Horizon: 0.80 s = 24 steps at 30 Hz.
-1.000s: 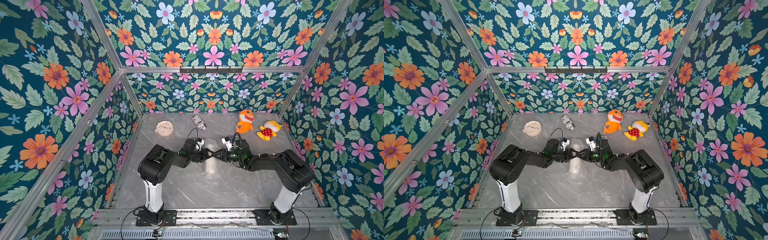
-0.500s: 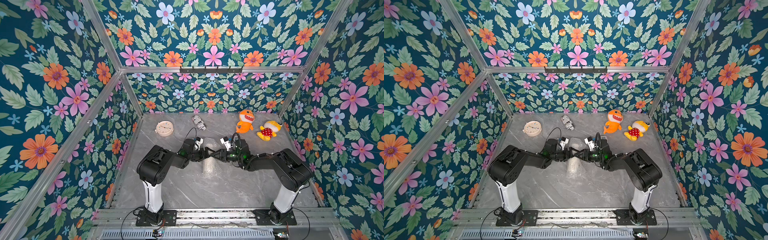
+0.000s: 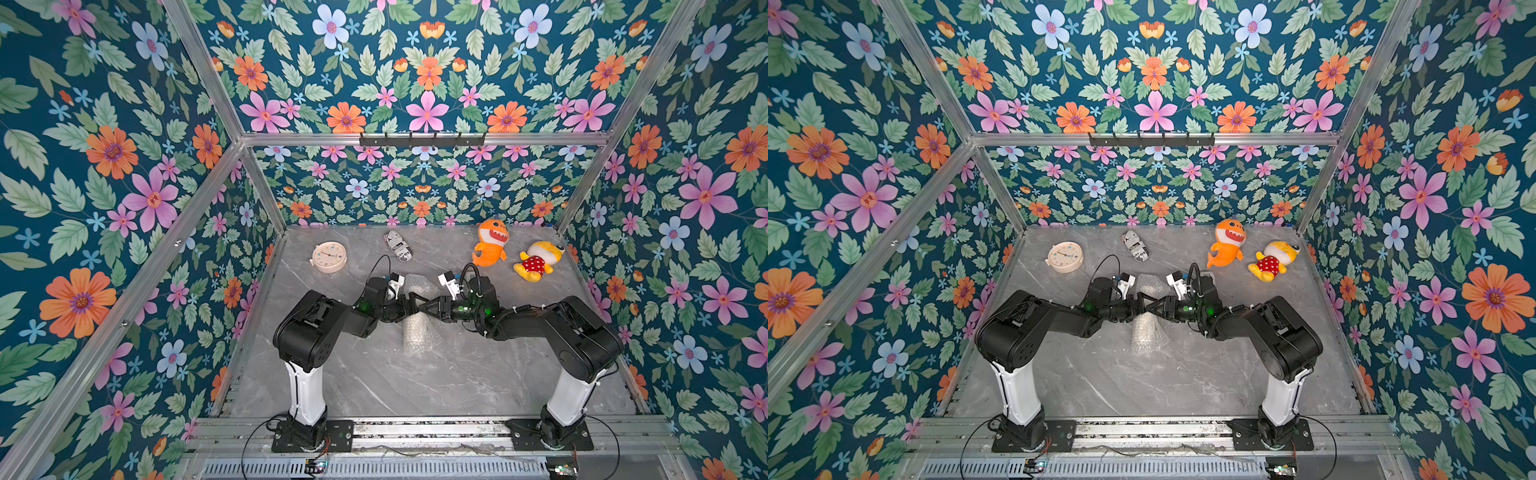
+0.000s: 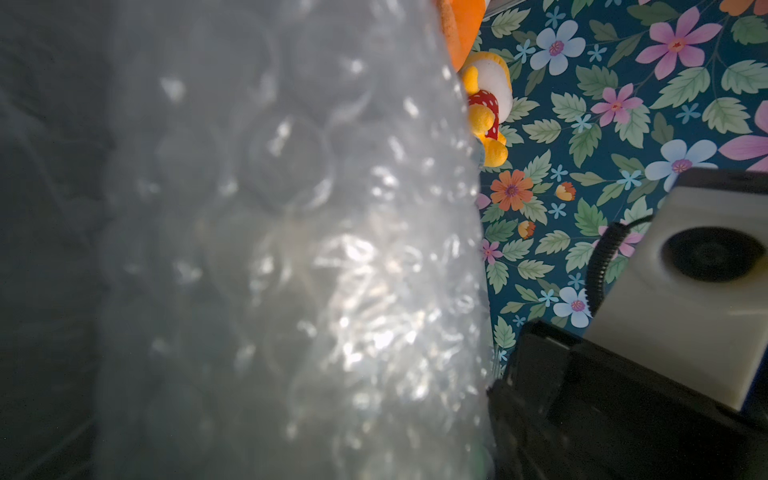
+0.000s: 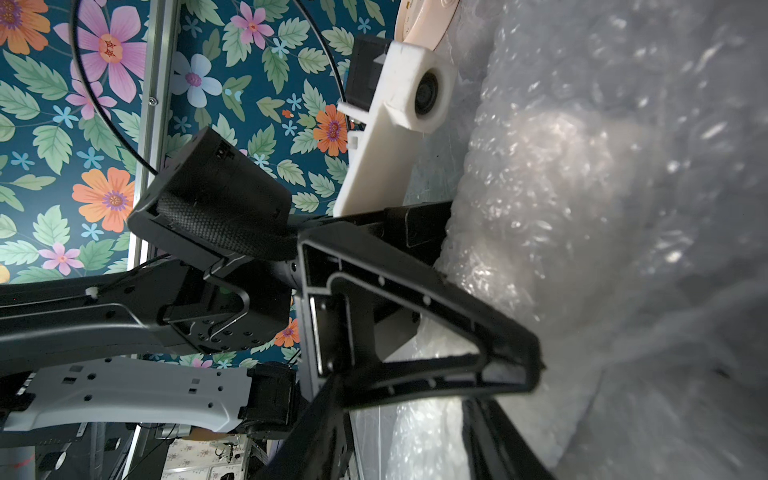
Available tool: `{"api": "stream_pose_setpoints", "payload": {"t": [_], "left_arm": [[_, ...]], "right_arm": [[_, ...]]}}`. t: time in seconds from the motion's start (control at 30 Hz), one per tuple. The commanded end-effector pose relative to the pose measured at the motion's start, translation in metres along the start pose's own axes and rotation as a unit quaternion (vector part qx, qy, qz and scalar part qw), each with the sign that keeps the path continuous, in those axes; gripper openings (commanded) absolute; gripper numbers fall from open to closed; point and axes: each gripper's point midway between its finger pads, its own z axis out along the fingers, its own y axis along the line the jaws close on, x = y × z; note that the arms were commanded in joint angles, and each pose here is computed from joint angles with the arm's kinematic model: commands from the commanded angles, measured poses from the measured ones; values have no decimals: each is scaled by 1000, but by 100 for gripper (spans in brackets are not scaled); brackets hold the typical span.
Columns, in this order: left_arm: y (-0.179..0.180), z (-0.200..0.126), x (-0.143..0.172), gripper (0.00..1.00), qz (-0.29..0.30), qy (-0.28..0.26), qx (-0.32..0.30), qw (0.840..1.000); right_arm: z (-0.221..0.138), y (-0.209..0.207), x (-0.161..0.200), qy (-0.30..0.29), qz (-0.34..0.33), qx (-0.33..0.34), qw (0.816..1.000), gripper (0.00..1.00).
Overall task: Wrap vases in bubble wrap
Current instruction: Wrap the vase in bubble wrap.
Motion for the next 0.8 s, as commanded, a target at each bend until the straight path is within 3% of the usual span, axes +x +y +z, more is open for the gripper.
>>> {"api": "stream_pose_setpoints", "payload": {"t": [0.0, 0.17, 0.4, 0.57, 0.77], "left_arm": [[0, 6, 22, 93, 5, 47, -3, 999], [17, 10, 27, 77, 3, 59, -32, 998], [21, 9, 28, 37, 3, 60, -43, 997], [24, 10, 30, 30, 3, 64, -47, 997], [26, 10, 31, 29, 3, 66, -49, 997]], "right_arm": [[6, -21, 12, 11, 24, 42, 999, 47], [9, -23, 15, 18, 24, 49, 998, 47], [9, -22, 17, 24, 24, 53, 998, 47], [3, -12, 11, 20, 14, 59, 998, 50], [-22, -6, -3, 2, 2, 89, 996, 69]]}}
